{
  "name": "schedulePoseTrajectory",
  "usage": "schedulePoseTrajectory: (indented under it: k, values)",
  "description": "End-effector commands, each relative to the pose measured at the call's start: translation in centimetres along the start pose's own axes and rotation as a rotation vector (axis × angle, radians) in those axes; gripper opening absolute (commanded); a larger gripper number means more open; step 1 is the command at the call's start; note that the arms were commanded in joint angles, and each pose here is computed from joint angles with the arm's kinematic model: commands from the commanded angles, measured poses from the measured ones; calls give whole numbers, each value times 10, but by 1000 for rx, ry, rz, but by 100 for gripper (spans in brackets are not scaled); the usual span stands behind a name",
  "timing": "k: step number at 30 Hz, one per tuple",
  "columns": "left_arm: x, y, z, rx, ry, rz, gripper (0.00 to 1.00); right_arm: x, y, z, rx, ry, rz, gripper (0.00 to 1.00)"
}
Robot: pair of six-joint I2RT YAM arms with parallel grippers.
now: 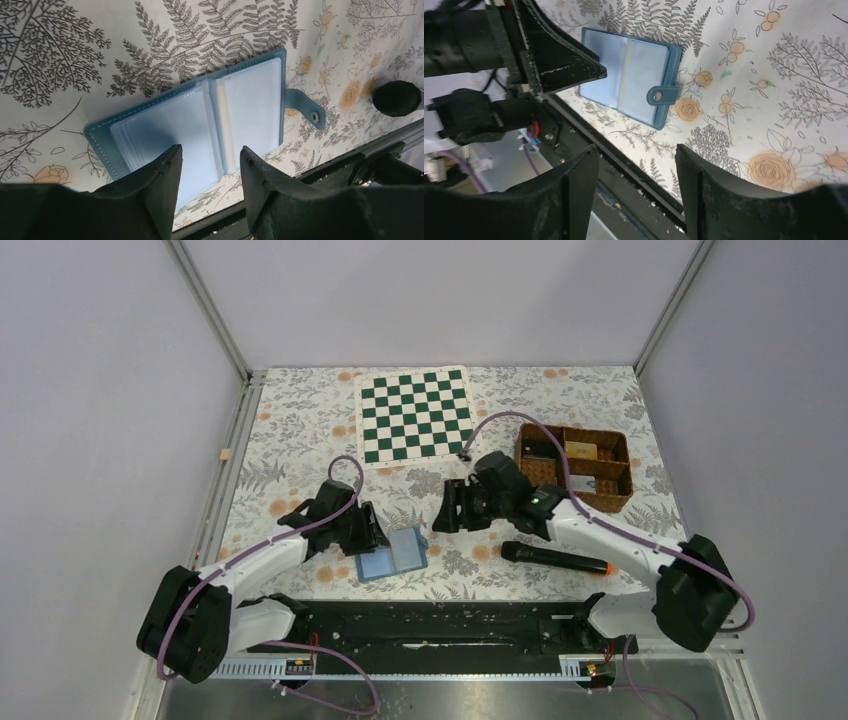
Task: Take the credit cards out of the card holder
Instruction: Remove the credit card from the card holder.
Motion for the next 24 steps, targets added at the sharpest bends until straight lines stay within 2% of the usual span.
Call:
schedulePoseTrajectory:
  k: [1,8,11,16,22,23,24]
  values:
    - [3,-10,1,-10,-3,-71,46,33,-13,8,-103,103,-83,66]
    - [0,-5,0,-7,19,-77,46,71,-4,7,-238,298,-47,66]
    - [0,-3,-2,-5,48,-77,46,85,-3,8,-259,315,-31,64]
    - [-1,0,-6,7,74,-77,45,98,6,1,-250,336,14,55]
    - [2,5,-7,21,70,-63,45,104,19,-5,-222,317,47,49]
    - [2,6,-7,23,70,-64,45,105,20,-6,-223,317,49,44]
    - [2,6,-8,26,74,-62,45,105,22,-7,-224,316,56,36]
Point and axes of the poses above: each gripper's point midway between its finger pads, its own x axis out along the fingers, its own z axis along the line the jaws close on, y = z × x, the point moved 2 cm from there along -x, back along the fingers, and after that the axes turned 4 degrees about x, right-handed, at the moved point
